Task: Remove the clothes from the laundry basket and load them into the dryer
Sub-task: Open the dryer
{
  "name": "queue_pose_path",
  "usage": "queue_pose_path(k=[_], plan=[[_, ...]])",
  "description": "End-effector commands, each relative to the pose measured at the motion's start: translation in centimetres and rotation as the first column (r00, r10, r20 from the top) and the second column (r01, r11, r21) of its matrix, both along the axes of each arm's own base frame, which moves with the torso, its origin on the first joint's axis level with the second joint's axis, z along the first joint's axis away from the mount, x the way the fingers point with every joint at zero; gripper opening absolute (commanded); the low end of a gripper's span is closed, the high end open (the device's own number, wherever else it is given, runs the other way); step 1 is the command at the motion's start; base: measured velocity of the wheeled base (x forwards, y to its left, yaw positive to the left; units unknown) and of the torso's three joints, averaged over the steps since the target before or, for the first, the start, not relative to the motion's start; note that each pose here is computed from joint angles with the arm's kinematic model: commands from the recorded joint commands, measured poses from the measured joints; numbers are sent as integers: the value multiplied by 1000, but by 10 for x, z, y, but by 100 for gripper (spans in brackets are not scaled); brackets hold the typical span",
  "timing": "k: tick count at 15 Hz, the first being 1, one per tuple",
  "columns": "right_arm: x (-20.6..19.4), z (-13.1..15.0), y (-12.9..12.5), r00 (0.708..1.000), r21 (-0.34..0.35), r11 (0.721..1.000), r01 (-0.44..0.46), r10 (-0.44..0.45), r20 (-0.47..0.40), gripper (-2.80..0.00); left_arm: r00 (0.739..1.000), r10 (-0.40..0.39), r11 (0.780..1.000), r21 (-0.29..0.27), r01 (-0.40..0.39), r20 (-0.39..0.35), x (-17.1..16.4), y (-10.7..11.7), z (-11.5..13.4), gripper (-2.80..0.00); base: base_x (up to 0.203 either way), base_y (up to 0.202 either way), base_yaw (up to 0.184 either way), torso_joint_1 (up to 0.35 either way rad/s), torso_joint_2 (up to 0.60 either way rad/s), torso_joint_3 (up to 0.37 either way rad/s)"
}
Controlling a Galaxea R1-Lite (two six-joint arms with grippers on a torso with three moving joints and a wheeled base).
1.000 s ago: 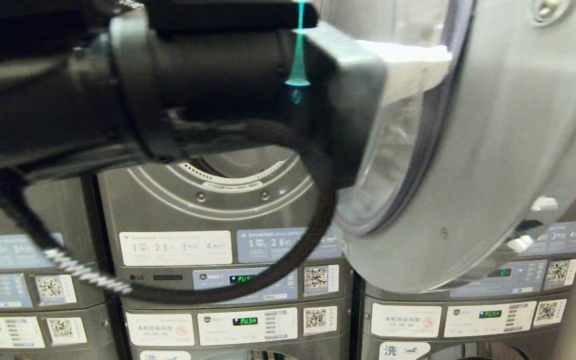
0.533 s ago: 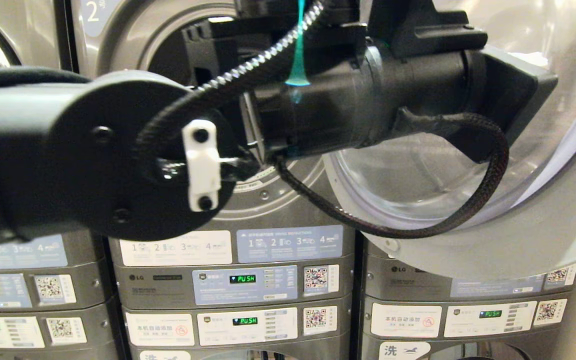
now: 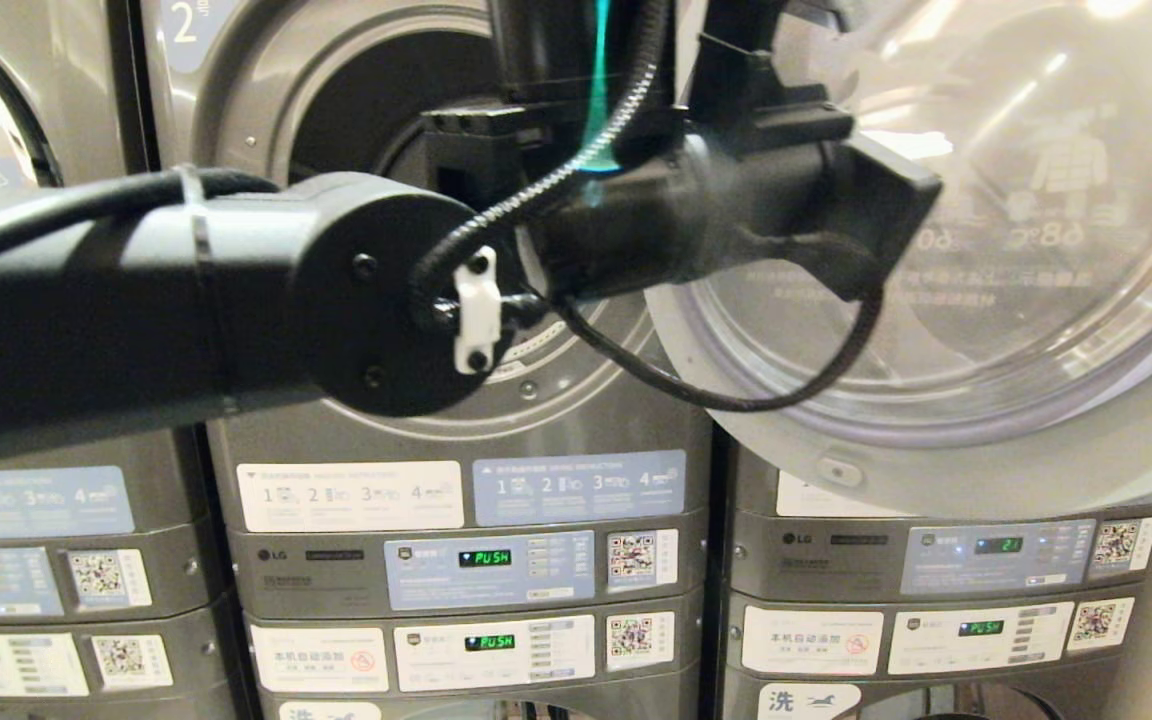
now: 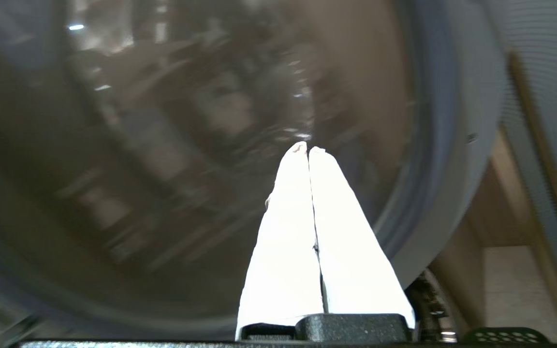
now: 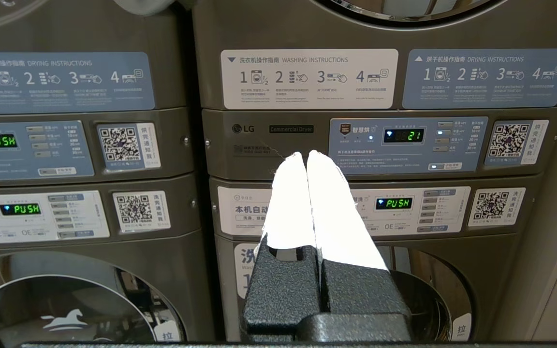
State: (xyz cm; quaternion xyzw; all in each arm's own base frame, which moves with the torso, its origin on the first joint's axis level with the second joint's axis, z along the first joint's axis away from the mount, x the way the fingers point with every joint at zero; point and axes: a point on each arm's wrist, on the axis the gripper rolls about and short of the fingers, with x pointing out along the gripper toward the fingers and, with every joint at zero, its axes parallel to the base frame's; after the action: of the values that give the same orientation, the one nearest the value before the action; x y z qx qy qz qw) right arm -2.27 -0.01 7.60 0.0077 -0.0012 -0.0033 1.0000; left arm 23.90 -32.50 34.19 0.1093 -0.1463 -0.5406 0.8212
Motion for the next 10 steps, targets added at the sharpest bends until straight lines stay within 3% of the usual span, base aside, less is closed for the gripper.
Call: queue_pose_path(k=[1, 5, 8, 10], plan=[[0, 0, 0, 1000, 0, 1000, 1, -1, 1, -280, 997, 78, 997, -22, -77, 24, 10, 37, 16, -280, 0, 0, 0, 0, 0, 0], [0, 0, 0, 1000, 0, 1000, 0, 0, 1, -280, 964, 260, 963, 80, -256, -50, 7, 145, -3, -280, 0, 0, 0, 0, 0, 0], [0, 0, 0, 1000, 2, 1000, 1, -1, 1, -280, 914, 390, 918, 129, -375, -113, -57, 234, -34, -280, 0, 0, 0, 0, 0, 0], [0, 0, 0, 1000, 2, 1000, 1, -1, 1, -280, 878, 448, 892, 155, -425, -169, -115, 271, -70, -280, 0, 0, 0, 0, 0, 0]])
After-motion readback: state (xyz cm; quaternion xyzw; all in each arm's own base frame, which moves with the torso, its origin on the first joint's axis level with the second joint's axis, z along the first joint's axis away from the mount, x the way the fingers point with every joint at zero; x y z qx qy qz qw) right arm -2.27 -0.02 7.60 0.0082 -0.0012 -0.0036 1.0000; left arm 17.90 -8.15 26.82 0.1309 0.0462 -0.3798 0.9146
